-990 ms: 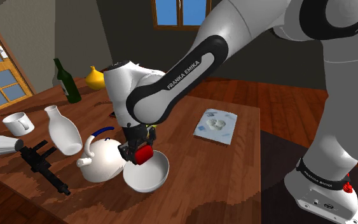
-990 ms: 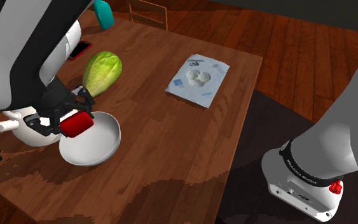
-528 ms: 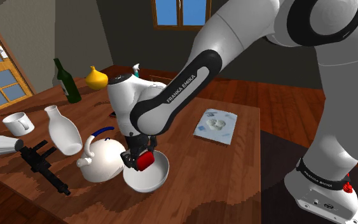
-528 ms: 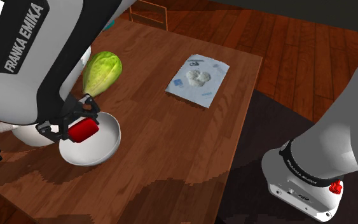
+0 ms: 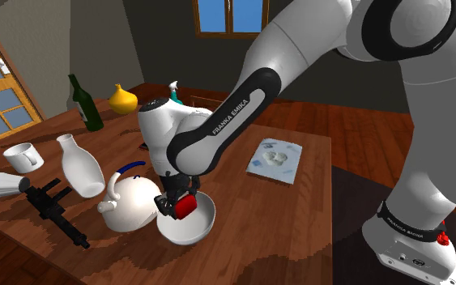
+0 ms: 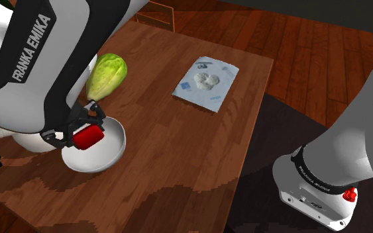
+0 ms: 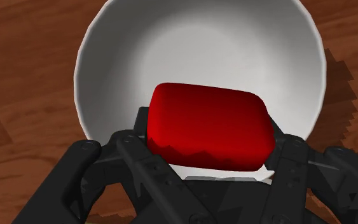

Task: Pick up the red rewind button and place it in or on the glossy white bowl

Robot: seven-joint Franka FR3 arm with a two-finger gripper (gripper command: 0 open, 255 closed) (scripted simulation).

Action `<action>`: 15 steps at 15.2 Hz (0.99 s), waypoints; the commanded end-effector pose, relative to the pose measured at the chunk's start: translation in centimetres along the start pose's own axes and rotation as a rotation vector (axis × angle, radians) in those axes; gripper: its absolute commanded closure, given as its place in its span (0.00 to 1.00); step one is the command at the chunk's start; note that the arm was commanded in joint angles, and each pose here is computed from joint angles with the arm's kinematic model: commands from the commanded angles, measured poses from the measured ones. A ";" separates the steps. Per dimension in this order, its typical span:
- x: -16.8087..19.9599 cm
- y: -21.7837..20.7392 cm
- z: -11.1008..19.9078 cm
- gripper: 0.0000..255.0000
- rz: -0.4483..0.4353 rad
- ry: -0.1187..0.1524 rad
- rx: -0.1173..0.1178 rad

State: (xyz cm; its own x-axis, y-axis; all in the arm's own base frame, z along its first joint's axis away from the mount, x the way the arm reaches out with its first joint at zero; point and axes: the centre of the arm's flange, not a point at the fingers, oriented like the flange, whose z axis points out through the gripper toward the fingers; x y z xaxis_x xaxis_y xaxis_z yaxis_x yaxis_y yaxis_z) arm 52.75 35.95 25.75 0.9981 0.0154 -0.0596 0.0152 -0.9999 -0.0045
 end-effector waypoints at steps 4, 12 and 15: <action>0.0 0.0 0.0 0.00 0.000 0.000 0.000; 0.0 0.0 -5.0 0.00 0.000 0.000 0.000; 0.0 0.0 -5.0 0.00 0.000 0.000 0.000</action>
State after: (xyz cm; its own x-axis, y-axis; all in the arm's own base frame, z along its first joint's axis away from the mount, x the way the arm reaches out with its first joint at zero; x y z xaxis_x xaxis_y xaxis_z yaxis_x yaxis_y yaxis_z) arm 53.07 35.91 30.66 0.9981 0.0154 -0.0591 0.0151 -0.9999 -0.0047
